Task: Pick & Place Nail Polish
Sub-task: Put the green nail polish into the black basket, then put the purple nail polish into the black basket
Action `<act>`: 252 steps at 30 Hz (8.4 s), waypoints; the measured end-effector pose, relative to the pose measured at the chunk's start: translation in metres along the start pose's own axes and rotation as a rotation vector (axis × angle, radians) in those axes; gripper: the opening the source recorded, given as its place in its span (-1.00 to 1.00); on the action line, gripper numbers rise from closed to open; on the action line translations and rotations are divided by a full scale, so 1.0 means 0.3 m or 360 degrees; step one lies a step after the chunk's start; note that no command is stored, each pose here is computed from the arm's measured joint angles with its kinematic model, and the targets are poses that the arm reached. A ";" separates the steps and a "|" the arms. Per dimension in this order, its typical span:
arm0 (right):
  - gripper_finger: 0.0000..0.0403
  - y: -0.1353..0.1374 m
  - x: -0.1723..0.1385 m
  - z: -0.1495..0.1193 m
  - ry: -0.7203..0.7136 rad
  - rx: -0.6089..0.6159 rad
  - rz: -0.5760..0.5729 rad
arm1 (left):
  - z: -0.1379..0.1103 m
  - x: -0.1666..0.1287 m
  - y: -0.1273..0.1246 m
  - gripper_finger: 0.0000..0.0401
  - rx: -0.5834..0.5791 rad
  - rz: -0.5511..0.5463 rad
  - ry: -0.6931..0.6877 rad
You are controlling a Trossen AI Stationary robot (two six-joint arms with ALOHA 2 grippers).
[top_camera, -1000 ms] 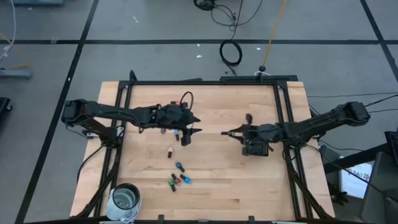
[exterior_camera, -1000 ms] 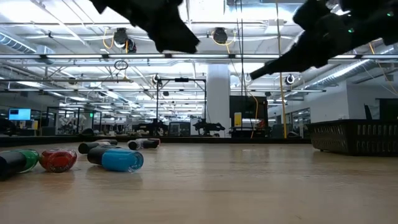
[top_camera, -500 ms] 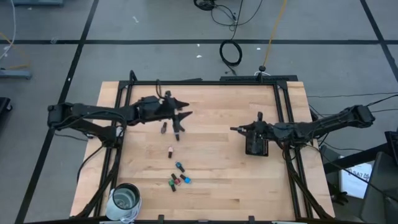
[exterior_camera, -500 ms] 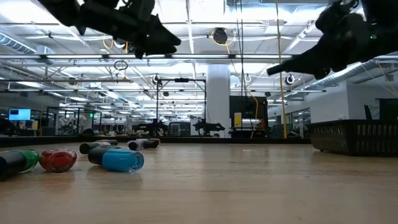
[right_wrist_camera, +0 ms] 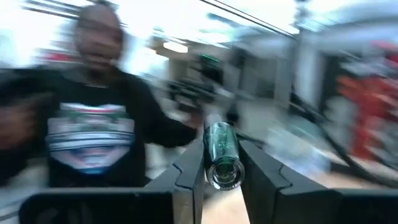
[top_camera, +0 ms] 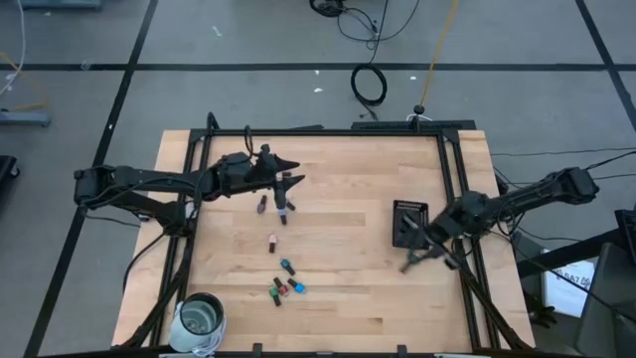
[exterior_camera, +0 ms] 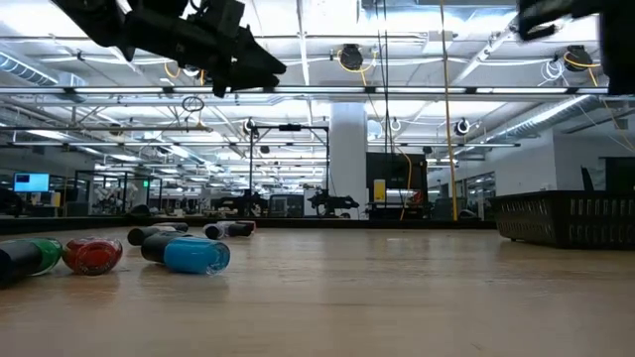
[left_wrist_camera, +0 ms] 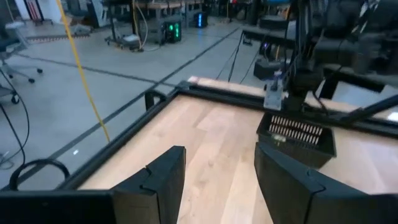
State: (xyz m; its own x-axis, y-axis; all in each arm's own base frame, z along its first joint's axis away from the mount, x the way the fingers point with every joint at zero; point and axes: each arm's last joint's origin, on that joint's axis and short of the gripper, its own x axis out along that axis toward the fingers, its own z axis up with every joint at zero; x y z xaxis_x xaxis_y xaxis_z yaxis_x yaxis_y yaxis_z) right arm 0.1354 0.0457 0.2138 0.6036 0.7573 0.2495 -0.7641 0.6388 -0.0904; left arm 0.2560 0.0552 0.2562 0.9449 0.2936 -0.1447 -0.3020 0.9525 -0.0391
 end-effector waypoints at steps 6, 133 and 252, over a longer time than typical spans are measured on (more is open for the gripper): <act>-0.67 0.049 0.006 0.028 -0.0163 -0.0107 0.0302 | 0.001 0.000 0.000 -0.07 0.0000 0.0000 -0.0004; 0.00 -0.039 -0.061 0.029 0.0677 0.0255 -0.1673 | -0.357 -0.026 0.049 -0.07 -0.0829 0.0965 0.1428; 0.18 -0.198 -0.064 -0.211 0.0277 0.0096 -0.1788 | 0.011 0.214 -0.145 -0.83 -0.0090 -0.1947 -0.0372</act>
State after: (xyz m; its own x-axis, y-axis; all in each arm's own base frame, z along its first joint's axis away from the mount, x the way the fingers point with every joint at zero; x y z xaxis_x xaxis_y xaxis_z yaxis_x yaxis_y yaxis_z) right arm 0.1835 0.0020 0.1533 0.9734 -0.2279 0.0221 0.2223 0.9637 0.1476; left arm 0.3302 0.0328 0.2520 0.6074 -0.7699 0.1955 0.7915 0.6074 -0.0671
